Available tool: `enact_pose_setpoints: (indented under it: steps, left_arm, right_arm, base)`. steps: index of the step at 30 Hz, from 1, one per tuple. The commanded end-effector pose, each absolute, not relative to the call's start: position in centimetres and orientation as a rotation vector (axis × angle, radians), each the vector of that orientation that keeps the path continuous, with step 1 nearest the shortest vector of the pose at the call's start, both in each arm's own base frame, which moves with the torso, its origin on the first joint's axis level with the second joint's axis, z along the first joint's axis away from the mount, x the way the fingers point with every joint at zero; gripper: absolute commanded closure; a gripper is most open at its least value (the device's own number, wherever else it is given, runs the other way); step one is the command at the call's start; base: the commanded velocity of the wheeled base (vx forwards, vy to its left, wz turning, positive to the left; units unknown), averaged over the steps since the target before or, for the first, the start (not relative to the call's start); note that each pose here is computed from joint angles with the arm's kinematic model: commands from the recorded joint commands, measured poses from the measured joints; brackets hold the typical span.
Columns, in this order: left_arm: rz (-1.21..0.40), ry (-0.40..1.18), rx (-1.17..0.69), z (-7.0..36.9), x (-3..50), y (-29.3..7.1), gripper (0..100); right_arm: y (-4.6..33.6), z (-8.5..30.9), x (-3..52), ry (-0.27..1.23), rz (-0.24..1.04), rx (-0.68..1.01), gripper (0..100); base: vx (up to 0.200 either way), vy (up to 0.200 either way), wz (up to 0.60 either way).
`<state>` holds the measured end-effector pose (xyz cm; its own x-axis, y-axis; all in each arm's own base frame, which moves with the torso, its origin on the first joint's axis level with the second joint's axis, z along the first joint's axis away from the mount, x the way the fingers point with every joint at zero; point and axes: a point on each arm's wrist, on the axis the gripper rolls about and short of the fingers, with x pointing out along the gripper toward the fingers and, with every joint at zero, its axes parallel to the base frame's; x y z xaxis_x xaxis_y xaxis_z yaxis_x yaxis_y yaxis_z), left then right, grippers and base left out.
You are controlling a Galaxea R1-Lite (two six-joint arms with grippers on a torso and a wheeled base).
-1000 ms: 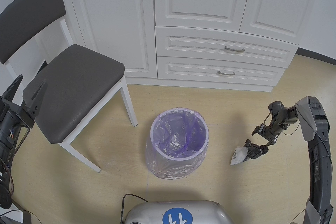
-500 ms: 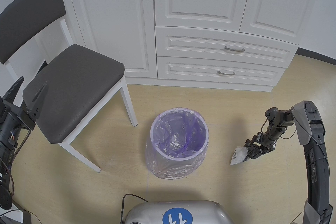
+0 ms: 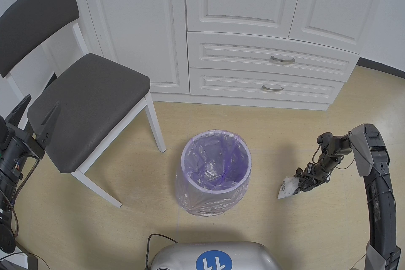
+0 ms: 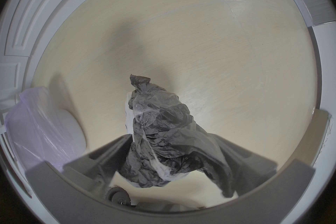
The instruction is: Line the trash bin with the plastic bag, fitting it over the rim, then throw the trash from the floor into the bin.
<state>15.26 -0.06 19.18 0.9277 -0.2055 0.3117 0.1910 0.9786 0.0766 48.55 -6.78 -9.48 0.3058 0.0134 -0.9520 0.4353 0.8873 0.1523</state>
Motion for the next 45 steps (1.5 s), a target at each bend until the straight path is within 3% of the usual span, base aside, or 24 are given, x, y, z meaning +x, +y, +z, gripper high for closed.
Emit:
enact_pose_setpoints:
  steps: [1,22,26,28,31,37,39,40,45]
  left_arm:
    - [-0.203,-0.322,0.046,19.1,15.3,-0.1,0]
    - [-0.204,-0.305,0.049,18.8,15.4,-0.1,0]
    - [-0.204,-0.304,0.049,18.8,15.5,-0.1,0]
    - [-0.204,-0.304,0.049,18.8,15.5,-0.1,0]
    - [-0.204,-0.307,0.049,18.9,15.5,-0.1,0]
    - [-0.205,-0.325,0.053,19.2,15.3,-0.1,0]
    - [-0.205,-0.325,0.053,19.2,15.3,-0.1,0]
    - [-0.205,-0.33,0.054,19.3,15.2,-0.1,0]
    - [-0.208,-0.353,0.056,19.6,14.8,-0.1,0]
  right_arm:
    - [-6.9,-9.5,48.6,1.231,-0.292,0.425,100]
    - [-8.4,-7.1,49.2,1.137,-0.315,0.445,100]
    - [-8.5,-5.8,49.9,1.051,-0.31,0.458,100]
    - [-8.9,-3.4,50.4,0.943,-0.306,0.488,100]
    - [-8.7,0.1,49.9,0.895,-0.292,0.515,100]
    - [-3.7,17.3,41.8,0.722,-0.019,0.54,100]
    - [-3.1,18.4,40.9,0.711,0.007,0.538,100]
    - [-0.4,21.2,37.8,0.674,0.091,0.514,100]
    - [3.7,22.5,34.8,0.564,0.185,0.448,100]
  base:
    - [0.0,0.0,0.0]
    - [0.0,0.0,0.0]
    - [0.0,0.0,0.0]
    - [0.0,0.0,0.0]
    - [0.0,0.0,0.0]
    - [0.0,0.0,0.0]
    - [0.0,0.0,0.0]
    - [0.0,0.0,0.0]
    - [0.0,0.0,0.0]
